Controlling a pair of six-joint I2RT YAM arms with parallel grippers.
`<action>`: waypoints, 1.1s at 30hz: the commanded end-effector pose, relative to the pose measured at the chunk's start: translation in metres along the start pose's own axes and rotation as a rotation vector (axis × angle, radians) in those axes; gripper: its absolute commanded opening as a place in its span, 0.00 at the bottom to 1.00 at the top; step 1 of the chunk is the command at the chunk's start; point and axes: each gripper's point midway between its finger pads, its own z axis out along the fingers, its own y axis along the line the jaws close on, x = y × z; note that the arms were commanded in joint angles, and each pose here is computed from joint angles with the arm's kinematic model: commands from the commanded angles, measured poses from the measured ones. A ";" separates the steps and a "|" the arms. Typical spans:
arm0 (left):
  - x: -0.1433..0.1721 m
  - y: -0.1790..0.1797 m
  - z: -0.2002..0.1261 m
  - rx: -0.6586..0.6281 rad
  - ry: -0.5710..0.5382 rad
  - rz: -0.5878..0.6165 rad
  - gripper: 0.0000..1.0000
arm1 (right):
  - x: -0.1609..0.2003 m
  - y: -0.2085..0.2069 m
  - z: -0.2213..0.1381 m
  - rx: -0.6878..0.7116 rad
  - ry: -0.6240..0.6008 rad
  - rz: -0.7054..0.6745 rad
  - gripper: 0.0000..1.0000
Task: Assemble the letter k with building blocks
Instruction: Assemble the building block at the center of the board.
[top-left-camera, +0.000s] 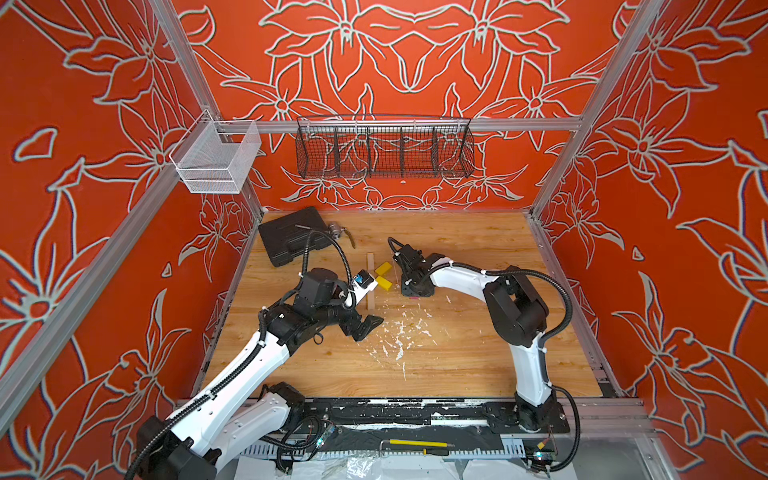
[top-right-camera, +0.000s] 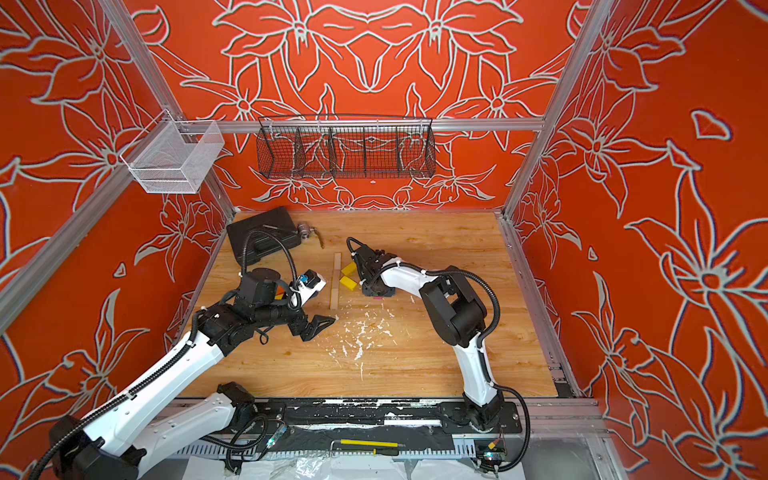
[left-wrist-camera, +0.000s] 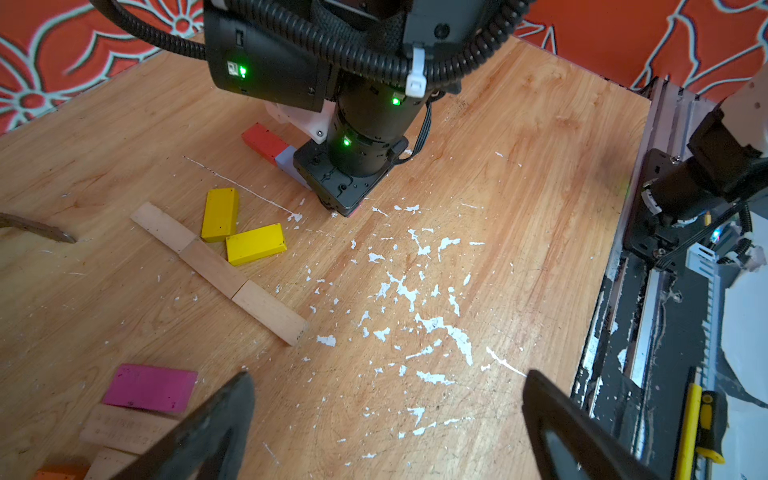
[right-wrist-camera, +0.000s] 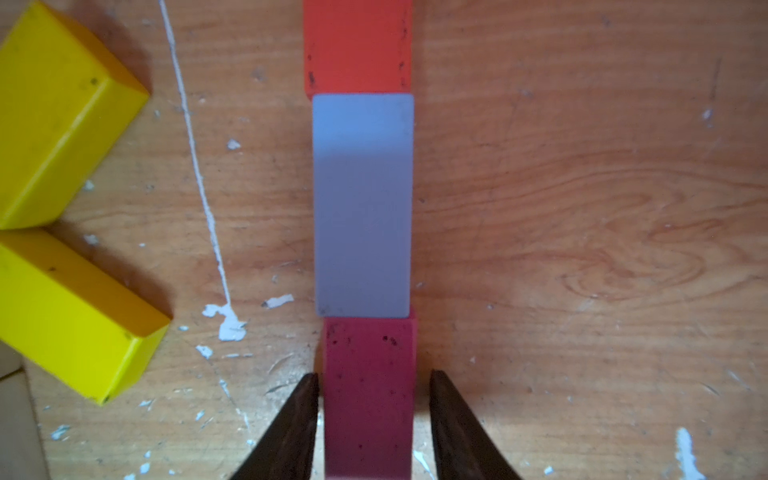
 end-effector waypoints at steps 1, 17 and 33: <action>-0.009 0.001 -0.003 0.004 -0.027 0.001 0.98 | -0.013 -0.001 -0.021 -0.019 -0.045 0.029 0.47; -0.008 0.002 -0.004 -0.001 -0.028 -0.003 0.98 | -0.010 0.001 -0.002 -0.064 -0.009 0.081 0.50; -0.007 0.004 -0.003 -0.004 -0.025 -0.011 0.98 | -0.006 0.004 0.005 -0.080 0.013 0.081 0.47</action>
